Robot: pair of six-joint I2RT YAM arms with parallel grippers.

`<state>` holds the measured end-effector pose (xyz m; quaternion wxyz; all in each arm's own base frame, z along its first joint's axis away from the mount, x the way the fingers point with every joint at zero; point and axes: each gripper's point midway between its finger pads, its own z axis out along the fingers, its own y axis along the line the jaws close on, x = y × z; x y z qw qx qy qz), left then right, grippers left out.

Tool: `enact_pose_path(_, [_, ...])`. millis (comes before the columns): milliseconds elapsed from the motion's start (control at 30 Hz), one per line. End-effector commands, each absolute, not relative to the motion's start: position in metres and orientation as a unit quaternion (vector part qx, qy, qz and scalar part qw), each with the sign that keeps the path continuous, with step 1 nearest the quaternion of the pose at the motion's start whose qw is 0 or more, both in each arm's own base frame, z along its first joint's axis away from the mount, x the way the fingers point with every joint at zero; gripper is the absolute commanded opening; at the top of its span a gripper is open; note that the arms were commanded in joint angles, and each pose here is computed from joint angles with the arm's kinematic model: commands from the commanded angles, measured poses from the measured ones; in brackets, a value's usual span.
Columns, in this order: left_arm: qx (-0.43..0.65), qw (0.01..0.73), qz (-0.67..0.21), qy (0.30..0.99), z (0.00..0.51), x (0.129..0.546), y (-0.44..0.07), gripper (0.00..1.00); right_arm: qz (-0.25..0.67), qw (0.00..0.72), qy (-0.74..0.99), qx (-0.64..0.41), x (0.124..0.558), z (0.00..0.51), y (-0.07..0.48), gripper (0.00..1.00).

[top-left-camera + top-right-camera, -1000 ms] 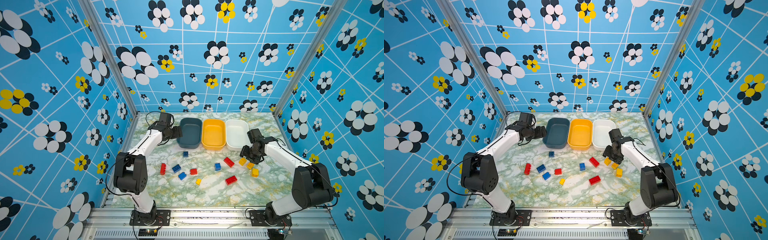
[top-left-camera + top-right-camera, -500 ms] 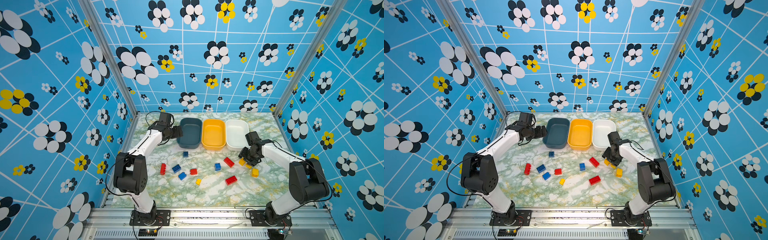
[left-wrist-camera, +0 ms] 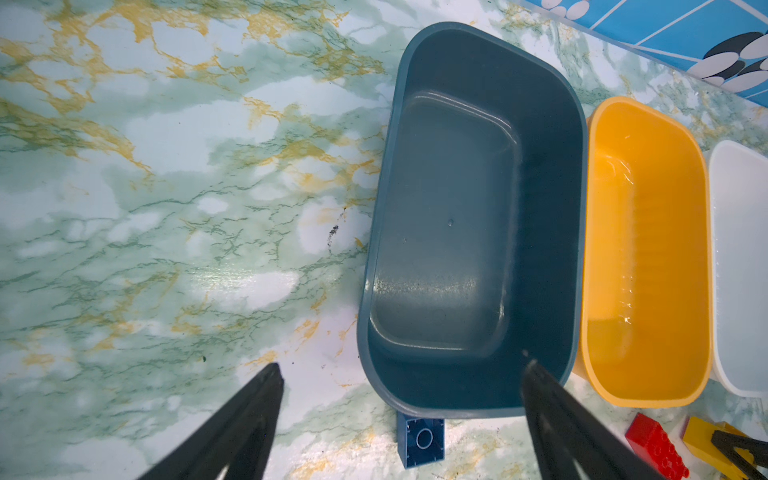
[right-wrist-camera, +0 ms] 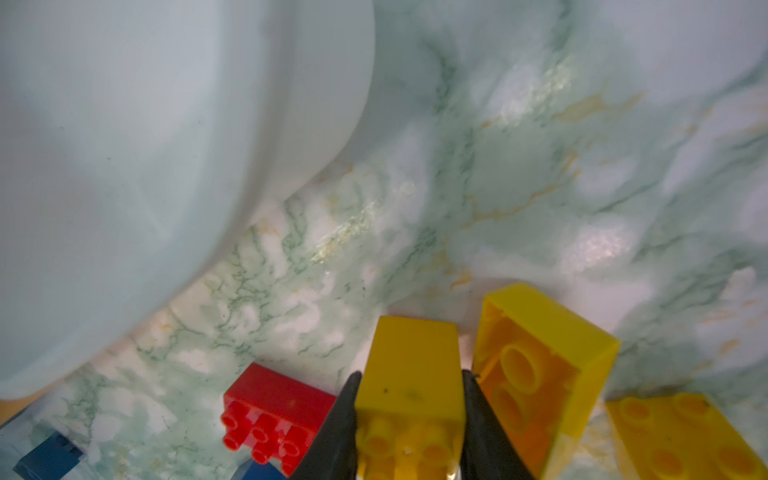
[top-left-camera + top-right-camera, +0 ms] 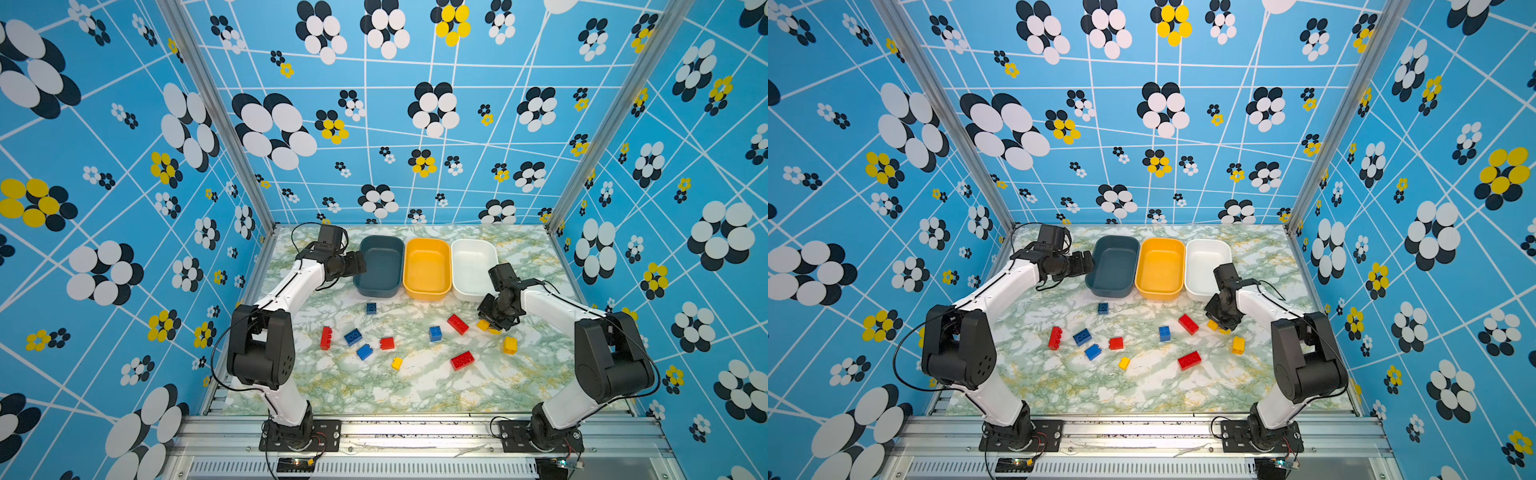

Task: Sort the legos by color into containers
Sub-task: 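Lower the right gripper around a yellow brick and close it, then carry the yellow brick with the right gripper and drop it into the white bin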

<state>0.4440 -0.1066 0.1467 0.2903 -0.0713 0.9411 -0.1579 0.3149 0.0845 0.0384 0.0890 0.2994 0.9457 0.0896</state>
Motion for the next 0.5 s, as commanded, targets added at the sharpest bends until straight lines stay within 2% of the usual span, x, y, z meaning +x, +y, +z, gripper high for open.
enact_pose_path(0, [-0.068, 0.295, -0.169, 0.938, 0.152, 0.44, -0.112, 0.91, 0.093, 0.095, 0.947, 0.291, 0.311, 0.05, 0.087, 0.28])
enact_pose_path(267, [-0.067, 0.293, -0.173, 0.938, 0.151, 0.438, -0.117, 0.91, 0.104, 0.114, 0.949, 0.276, 0.308, 0.082, 0.088, 0.24])
enact_pose_path(467, [-0.068, 0.293, -0.179, 0.937, 0.15, 0.434, -0.118, 0.92, 0.113, 0.156, 0.947, 0.256, 0.32, 0.124, 0.088, 0.24])
